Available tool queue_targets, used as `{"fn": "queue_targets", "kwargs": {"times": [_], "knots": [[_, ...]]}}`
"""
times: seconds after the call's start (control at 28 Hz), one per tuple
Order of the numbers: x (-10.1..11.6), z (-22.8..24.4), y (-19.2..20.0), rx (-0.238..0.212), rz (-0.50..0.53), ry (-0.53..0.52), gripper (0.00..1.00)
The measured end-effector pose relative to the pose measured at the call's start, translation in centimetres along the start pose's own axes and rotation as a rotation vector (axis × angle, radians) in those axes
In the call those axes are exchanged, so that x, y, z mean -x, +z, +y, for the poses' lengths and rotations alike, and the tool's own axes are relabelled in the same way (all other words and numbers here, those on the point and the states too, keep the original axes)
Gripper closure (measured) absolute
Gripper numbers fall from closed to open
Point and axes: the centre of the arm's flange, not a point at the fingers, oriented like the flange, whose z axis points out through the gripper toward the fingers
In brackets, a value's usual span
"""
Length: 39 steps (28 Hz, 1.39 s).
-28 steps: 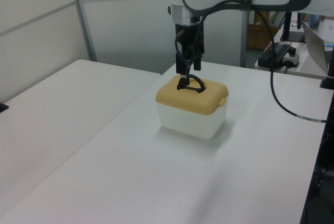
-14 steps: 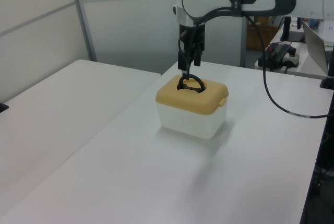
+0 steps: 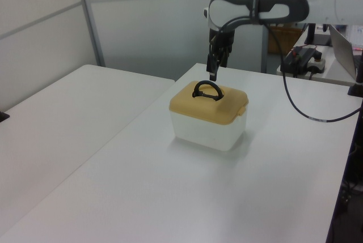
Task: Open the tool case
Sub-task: 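Close the gripper around the black arched handle of the lid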
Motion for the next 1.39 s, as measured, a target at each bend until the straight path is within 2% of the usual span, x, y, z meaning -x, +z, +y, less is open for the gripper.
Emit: {"fn": "queue_targets", "kwargs": {"times": [0.25, 0.54, 0.89, 0.93, 1.07, 1.18, 1.21, 1.36, 1.39], "knots": [[-1.4, 0.7, 4.2, 0.007, 0.015, 0.0, 0.0], [-1.8, 0.0, 5.3, -0.004, 0.006, -0.011, 0.01], [-2.0, -0.7, 5.4, -0.039, 0.016, 0.01, 0.37], [-2.0, -0.7, 5.4, -0.042, 0.017, 0.021, 0.44], [-2.1, -0.8, 5.4, -0.052, 0.02, 0.061, 0.47], [-2.1, -0.9, 5.4, -0.056, 0.02, 0.082, 0.58], [-2.1, -0.9, 5.4, -0.056, 0.02, 0.083, 0.66], [-2.1, -0.9, 5.4, -0.06, 0.019, 0.087, 0.82], [-2.1, -0.9, 5.4, -0.06, 0.018, 0.087, 0.84]]}}
